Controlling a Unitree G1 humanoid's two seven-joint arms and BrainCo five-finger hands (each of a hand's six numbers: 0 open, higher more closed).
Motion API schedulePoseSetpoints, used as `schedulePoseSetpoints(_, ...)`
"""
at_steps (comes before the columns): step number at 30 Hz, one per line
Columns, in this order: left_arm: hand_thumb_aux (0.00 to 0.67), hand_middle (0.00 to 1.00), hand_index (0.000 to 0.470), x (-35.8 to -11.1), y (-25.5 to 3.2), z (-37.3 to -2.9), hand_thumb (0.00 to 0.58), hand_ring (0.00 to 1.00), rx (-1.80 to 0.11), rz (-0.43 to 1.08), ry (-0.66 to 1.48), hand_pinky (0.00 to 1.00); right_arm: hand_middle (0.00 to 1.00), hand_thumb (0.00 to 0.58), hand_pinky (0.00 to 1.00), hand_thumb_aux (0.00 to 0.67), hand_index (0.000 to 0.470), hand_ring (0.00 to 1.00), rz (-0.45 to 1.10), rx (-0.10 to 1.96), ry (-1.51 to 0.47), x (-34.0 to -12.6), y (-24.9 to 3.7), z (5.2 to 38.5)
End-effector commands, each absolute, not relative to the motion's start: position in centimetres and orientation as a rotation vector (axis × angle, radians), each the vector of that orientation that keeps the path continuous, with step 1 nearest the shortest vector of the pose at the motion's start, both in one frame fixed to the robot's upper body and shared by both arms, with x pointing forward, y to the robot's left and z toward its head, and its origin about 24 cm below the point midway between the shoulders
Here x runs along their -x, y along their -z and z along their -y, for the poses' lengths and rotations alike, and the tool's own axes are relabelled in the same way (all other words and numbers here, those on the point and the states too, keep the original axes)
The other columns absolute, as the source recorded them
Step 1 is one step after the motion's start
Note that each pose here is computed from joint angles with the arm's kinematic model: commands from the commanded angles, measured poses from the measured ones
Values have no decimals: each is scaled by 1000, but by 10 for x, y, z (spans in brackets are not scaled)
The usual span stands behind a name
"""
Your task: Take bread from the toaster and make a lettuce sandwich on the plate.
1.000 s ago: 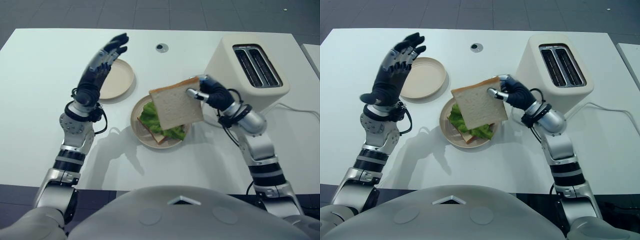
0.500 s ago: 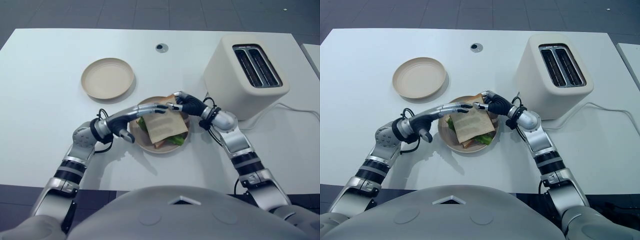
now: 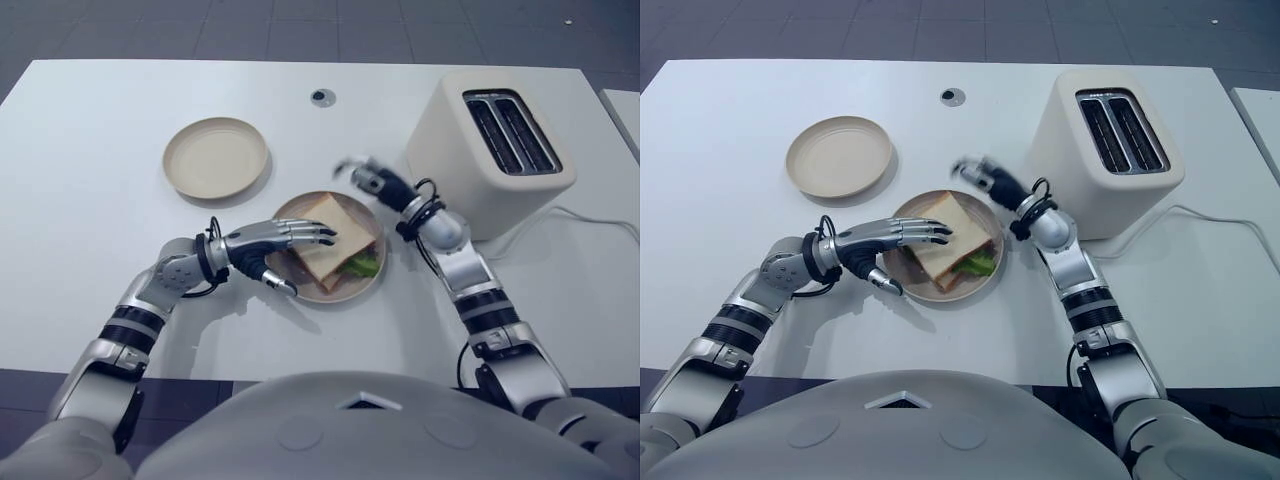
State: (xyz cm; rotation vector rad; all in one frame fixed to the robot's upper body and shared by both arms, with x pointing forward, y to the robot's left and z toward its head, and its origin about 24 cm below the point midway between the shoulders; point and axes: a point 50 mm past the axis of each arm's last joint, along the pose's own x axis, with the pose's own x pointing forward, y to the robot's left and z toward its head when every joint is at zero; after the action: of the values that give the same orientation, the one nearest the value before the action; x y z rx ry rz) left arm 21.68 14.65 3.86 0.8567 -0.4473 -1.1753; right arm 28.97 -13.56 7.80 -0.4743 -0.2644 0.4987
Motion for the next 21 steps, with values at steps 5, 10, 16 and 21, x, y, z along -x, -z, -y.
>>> schedulePoseSetpoints(5, 63, 0, 44, -210, -20, -159, 104, 0, -894, 317, 1185, 0, 0, 0, 0, 0, 0, 0, 429, 184, -361, -290, -117, 147)
schedulePoseSetpoints(10, 670, 427, 470, -204, -96, -140, 580, 427, -343, 748, 1010, 427, 1000, 580, 1000, 670, 470, 1000, 495, 21, -816, -236, -125, 132)
schedulePoseSetpoints(16, 670, 1000, 470, -163, -99, -156, 580, 1000, -101, 665, 1369, 1000, 1000, 580, 1000, 670, 470, 1000, 383, 93, -1406, -163, -101, 146)
schedulePoseSetpoints(21, 670, 1000, 470, -150, -60, -165, 580, 1000, -260, 461, 1594, 1000, 1000, 580, 1000, 670, 470, 1000, 119, 242, -1681, -131, -53, 155)
